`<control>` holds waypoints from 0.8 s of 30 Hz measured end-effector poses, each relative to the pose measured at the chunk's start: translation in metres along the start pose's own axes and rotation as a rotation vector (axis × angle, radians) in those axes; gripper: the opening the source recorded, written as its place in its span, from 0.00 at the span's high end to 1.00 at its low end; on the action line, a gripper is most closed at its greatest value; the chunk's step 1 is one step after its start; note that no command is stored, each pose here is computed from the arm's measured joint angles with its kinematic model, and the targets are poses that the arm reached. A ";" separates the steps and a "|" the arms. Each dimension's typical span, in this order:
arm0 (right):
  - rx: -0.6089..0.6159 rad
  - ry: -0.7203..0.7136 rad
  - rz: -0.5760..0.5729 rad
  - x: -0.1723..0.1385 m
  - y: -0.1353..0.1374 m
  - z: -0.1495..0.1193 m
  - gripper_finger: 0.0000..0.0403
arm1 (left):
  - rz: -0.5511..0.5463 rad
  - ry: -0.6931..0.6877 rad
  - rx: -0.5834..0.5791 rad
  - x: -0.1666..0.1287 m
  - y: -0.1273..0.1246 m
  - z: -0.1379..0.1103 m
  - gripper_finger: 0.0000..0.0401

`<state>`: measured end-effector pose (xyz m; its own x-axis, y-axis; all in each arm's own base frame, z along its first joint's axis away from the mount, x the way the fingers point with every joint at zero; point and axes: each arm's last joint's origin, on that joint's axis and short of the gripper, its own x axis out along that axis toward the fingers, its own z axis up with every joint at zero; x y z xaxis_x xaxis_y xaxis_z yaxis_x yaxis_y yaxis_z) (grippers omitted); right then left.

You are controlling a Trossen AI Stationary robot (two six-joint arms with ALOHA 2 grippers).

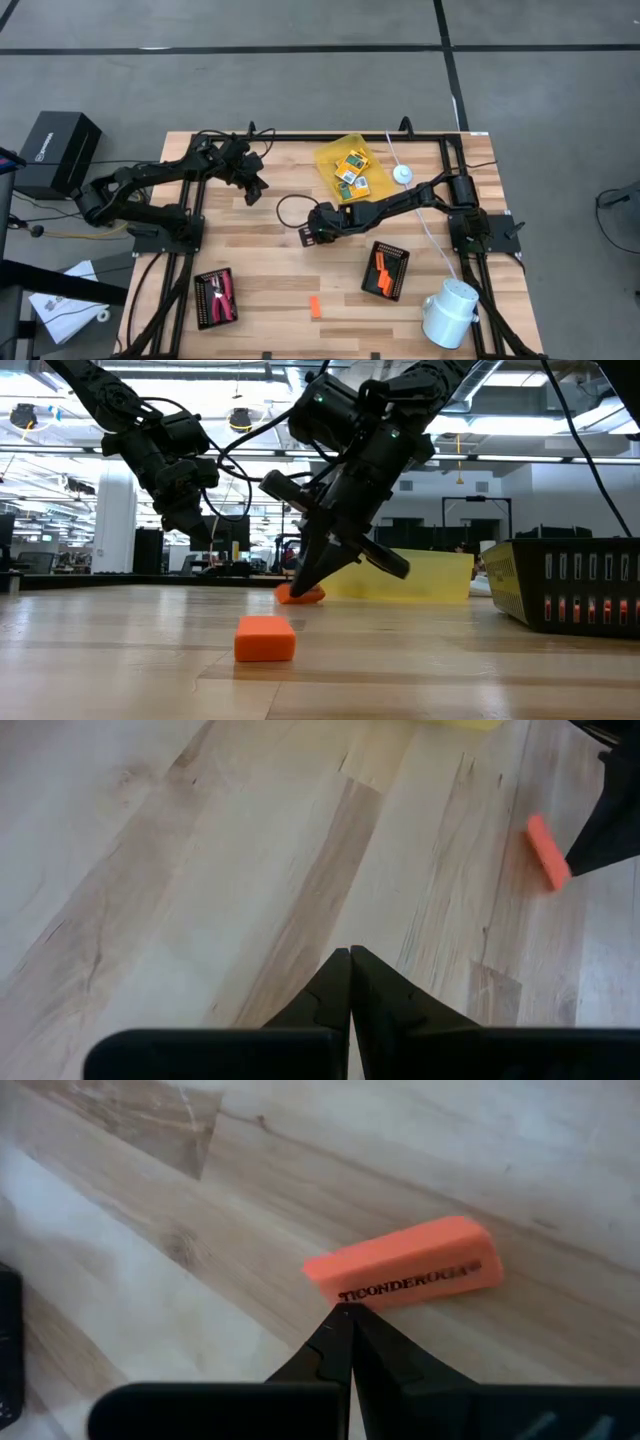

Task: Pick & Place School Supplies
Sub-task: Put the orange eraser into the right black bin

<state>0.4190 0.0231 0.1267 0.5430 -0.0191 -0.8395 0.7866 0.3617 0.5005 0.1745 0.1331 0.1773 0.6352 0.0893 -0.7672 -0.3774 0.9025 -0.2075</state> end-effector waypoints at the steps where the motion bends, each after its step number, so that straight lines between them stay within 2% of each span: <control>1: 0.000 0.004 -0.001 0.000 0.000 0.000 1.00 | 0.000 0.000 0.000 0.000 0.000 0.000 1.00; 4: 0.002 0.011 -0.021 0.002 -0.003 -0.001 1.00 | -0.002 0.015 -0.005 0.003 0.000 -0.007 1.00; 10: 0.006 0.012 -0.027 0.002 -0.005 -0.002 1.00 | -0.023 0.087 -0.062 0.014 0.000 -0.037 1.00; 13: 0.006 0.017 -0.024 0.002 -0.005 -0.002 1.00 | -0.032 0.033 -0.063 0.013 0.000 -0.030 1.00; 19: 0.001 0.049 -0.011 0.002 -0.004 -0.006 1.00 | -0.031 0.021 -0.062 0.012 0.000 -0.027 1.00; 24: -0.027 0.117 0.093 0.001 0.008 -0.020 1.00 | -0.028 -0.020 -0.086 0.012 0.001 -0.023 1.00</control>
<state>0.4197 0.0450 0.1254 0.5735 0.1238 -0.8098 0.7256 0.3821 0.5723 0.1662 0.1251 0.1538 0.6594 0.0733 -0.7482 -0.4148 0.8656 -0.2806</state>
